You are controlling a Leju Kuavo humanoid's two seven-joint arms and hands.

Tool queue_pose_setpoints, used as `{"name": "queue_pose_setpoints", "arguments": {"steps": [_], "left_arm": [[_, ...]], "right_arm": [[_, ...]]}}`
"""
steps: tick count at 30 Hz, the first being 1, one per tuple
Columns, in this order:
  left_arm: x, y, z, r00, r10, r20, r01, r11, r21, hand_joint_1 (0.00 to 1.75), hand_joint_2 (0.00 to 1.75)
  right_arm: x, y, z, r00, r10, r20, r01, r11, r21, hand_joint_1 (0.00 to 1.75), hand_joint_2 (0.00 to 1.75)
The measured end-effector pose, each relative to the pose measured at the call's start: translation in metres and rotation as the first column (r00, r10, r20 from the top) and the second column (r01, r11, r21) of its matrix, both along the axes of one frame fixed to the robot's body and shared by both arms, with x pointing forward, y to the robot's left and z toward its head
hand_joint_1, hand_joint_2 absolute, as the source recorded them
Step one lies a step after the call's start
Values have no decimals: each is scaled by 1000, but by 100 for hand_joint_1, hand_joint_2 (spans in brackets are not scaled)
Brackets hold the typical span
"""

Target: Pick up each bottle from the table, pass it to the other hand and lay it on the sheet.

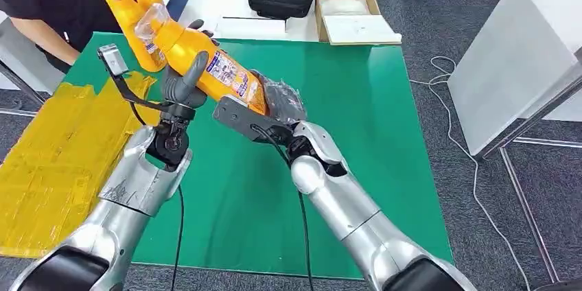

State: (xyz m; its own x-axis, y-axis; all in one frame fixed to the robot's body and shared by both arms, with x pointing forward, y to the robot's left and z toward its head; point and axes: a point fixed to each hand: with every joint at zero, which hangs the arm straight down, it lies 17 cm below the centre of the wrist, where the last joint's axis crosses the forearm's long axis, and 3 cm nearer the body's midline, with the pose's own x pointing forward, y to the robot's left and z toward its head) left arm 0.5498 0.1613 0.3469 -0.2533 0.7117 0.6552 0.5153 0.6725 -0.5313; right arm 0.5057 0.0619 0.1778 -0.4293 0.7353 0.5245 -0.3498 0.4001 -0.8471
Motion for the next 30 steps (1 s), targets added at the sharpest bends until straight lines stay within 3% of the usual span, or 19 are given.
{"name": "queue_pose_setpoints", "arguments": {"steps": [10,11,12,19,25,30], "left_arm": [[5,4,-9,1000,-9,-13,9,1000,-9,175,175],[6,5,-10,1000,-11,-12,11,1000,-11,175,175],[6,5,-10,1000,-13,-12,13,1000,-12,175,175],[16,38,-17,998,50,-24,-51,999,-9,175,175],[33,119,-40,969,236,-77,-232,971,55,175,175],[37,155,-52,948,299,-111,-293,954,63,175,175]], "right_arm": [[3,-4,-5,1000,-16,-6,16,1000,-8,175,175],[3,-4,-6,1000,-18,-5,18,1000,-8,30,175],[4,-5,-6,1000,-19,-5,19,1000,-9,0,0],[4,-19,-8,1000,-27,-10,28,999,43,0,0],[17,-63,6,997,-80,3,79,991,106,0,0],[23,-82,13,994,-104,22,100,988,121,0,0]]}}
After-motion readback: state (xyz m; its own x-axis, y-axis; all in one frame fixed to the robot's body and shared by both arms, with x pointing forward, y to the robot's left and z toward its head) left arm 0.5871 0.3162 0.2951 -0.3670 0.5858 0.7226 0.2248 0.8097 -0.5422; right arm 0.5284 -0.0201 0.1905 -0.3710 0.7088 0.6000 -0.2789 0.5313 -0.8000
